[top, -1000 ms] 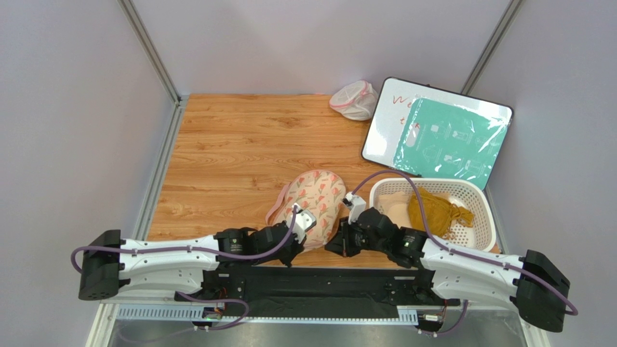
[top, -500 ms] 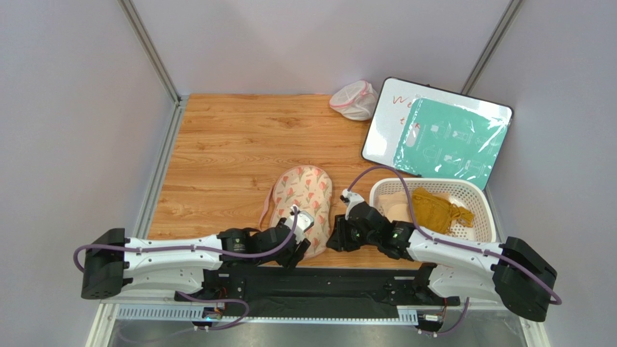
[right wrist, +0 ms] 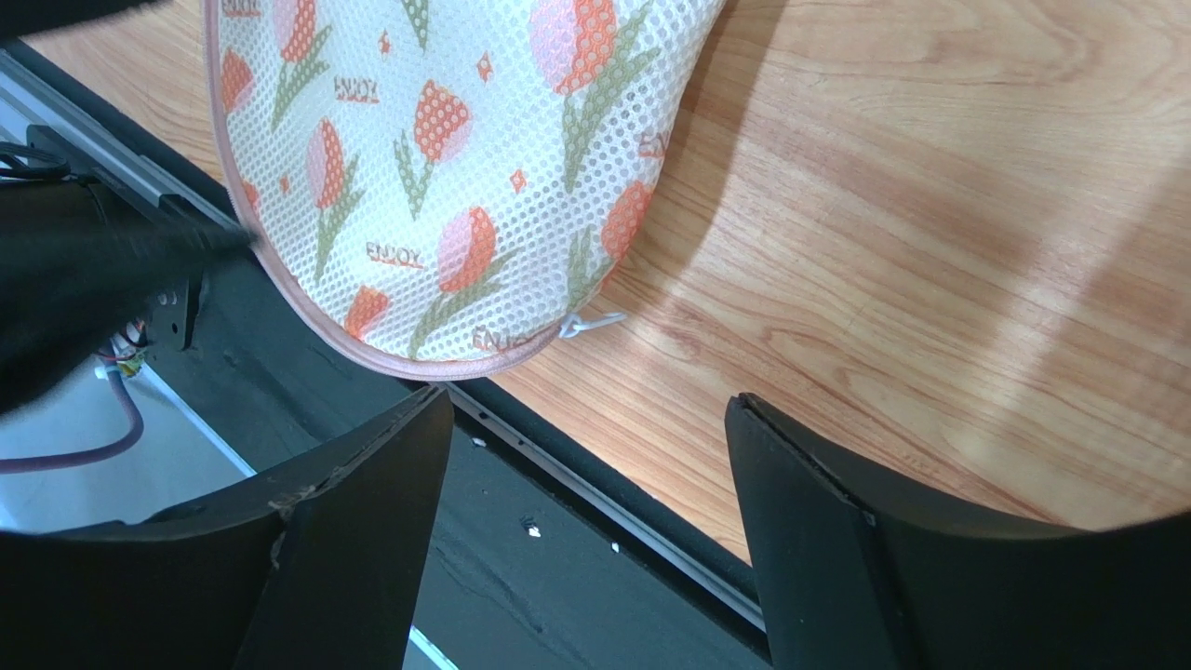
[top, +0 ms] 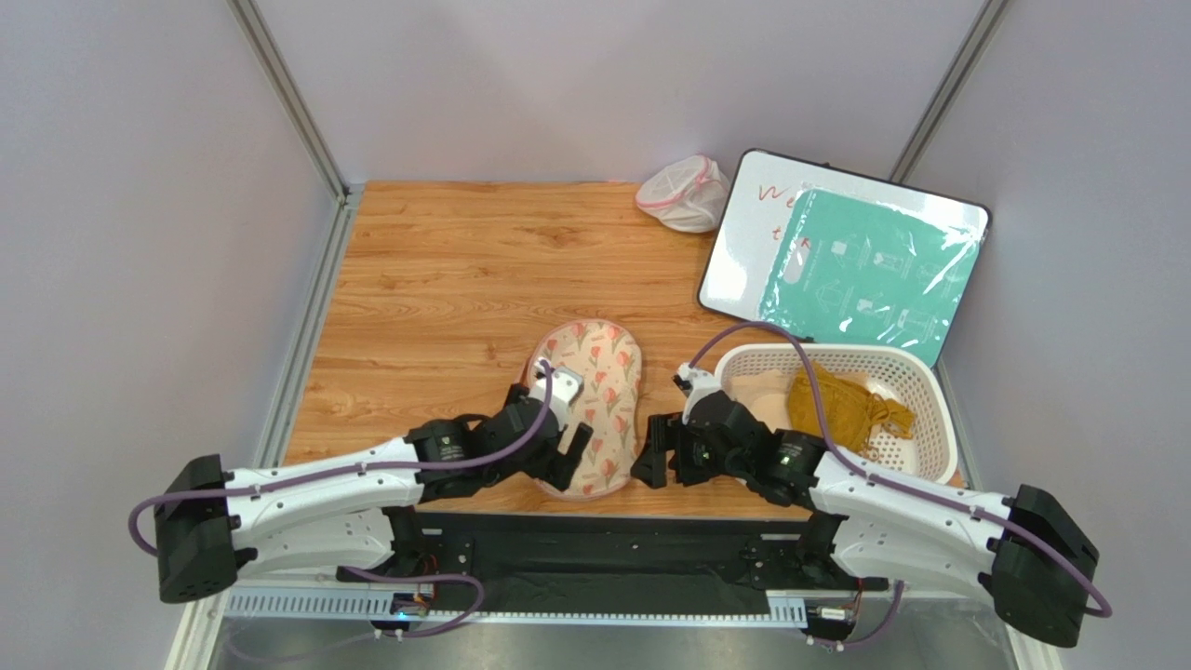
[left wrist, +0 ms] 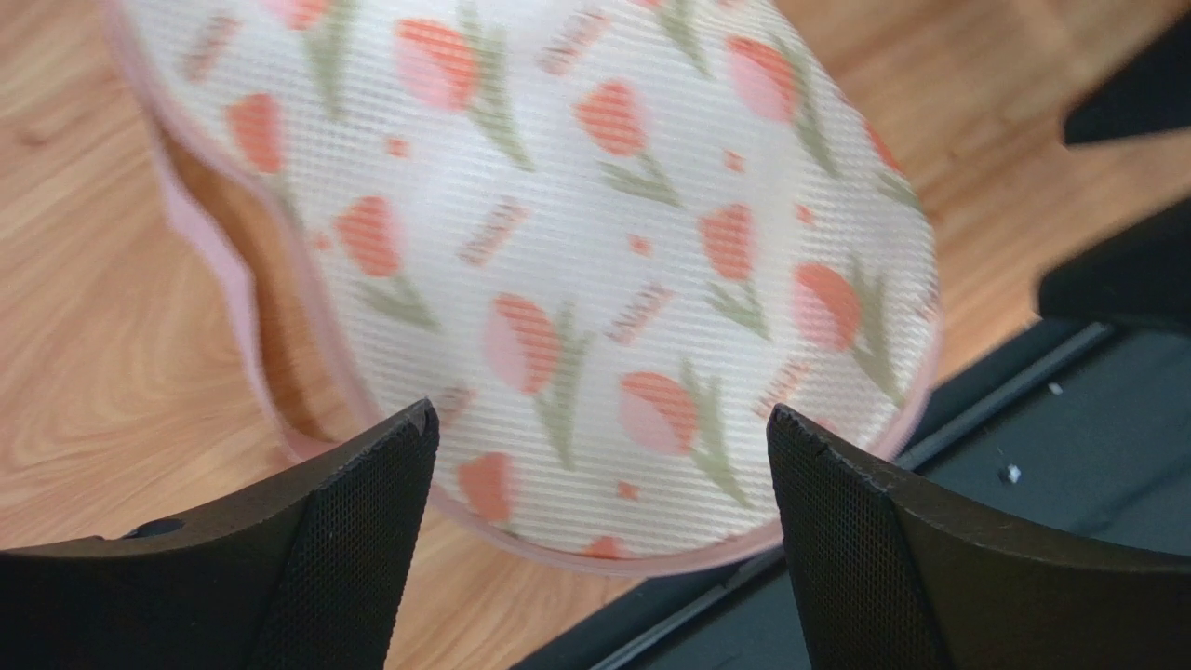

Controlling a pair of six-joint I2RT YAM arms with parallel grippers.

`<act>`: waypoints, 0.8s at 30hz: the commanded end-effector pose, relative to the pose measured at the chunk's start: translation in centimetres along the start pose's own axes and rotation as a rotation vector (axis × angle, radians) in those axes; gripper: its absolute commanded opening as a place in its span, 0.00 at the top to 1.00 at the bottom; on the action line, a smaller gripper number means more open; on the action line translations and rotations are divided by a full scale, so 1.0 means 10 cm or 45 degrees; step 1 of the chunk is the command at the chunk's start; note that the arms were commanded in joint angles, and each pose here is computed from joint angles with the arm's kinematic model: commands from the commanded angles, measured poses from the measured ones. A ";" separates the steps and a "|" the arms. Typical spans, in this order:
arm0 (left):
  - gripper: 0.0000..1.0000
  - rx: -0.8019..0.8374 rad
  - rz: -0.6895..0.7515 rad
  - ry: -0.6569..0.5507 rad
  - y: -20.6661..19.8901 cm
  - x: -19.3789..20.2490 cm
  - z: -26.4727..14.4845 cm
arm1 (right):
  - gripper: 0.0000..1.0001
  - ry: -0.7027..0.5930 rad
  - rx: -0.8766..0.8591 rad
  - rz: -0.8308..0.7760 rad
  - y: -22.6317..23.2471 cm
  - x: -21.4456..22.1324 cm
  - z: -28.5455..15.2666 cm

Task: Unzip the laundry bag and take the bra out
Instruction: Unzip the laundry bag at the center of the board, then open the laundry bag at the center of the board.

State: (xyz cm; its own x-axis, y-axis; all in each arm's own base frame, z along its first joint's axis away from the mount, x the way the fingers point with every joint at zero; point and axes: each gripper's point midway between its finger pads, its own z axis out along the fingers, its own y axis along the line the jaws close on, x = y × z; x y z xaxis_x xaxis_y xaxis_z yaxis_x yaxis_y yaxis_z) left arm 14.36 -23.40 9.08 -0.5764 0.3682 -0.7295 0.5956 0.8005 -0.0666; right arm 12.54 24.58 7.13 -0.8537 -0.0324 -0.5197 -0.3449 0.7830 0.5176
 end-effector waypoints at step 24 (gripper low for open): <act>0.12 -0.286 -0.626 -0.086 1.12 0.14 -0.33 | 0.35 -0.020 -0.084 -0.523 1.56 -0.33 0.46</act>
State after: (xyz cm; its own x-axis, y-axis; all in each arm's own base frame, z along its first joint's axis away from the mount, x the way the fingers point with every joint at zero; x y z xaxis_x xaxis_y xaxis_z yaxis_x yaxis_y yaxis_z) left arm 18.80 -12.92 9.67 -0.7026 -0.0723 -0.7079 0.1627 0.9522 -0.2586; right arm 11.62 37.33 15.35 -0.6824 -0.2501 -0.6868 -0.6381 0.6623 0.3928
